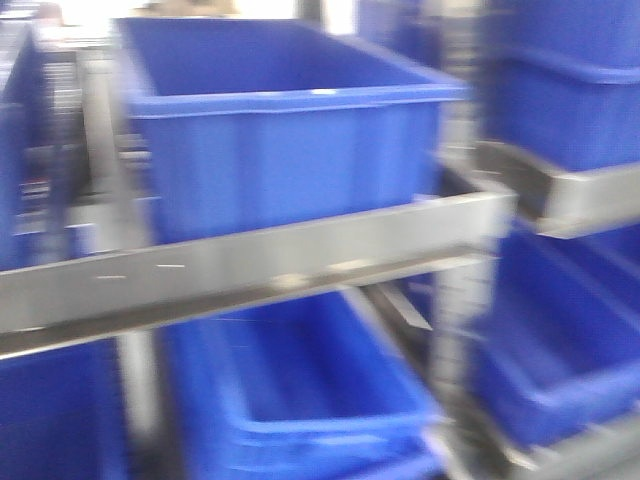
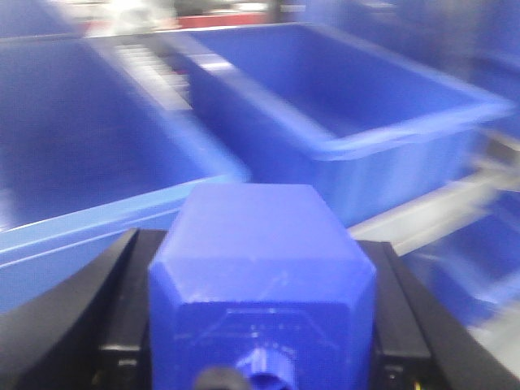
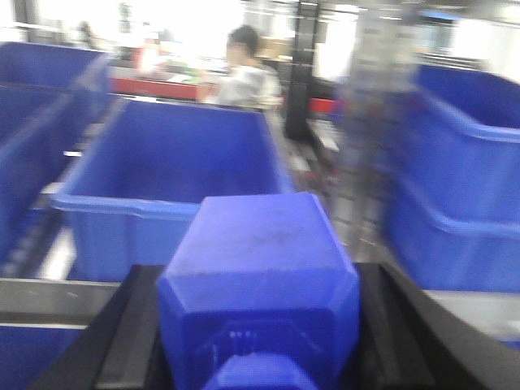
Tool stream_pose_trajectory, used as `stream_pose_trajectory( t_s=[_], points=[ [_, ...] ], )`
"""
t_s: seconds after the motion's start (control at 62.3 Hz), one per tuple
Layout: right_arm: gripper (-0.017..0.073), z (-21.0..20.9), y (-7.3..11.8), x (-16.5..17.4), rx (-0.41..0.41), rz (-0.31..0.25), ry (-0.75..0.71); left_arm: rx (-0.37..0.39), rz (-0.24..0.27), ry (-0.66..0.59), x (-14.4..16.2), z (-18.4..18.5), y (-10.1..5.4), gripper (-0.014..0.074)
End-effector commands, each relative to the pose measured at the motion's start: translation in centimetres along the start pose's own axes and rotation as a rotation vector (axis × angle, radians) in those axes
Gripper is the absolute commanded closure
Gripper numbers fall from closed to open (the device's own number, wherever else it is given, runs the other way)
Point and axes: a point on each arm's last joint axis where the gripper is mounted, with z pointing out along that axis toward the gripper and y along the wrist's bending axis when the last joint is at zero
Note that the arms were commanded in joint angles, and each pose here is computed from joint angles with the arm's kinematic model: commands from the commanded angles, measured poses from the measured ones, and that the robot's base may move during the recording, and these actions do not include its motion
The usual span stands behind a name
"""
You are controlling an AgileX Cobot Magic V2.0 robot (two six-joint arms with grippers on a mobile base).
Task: Pick and sort blue part to right shelf
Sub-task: 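Stop the base in front of the open blue bins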
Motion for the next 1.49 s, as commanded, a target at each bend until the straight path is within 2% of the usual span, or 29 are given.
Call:
stream_pose_trajectory(
  t_s=[0.0,1.478],
  points=[
    [0.0365,0.05,-0.25,-1.49,0.023,0.019,-0.094,0.021,-0.007,-0.103,-1.60,-0.24,-0.16,0.0281],
    [0.0365,0.05,-0.25,-1.49,0.023,0.019,-0.094,0.021,-0.007,-0.103,-1.60,-0.24,-0.16,0.0281]
  ],
)
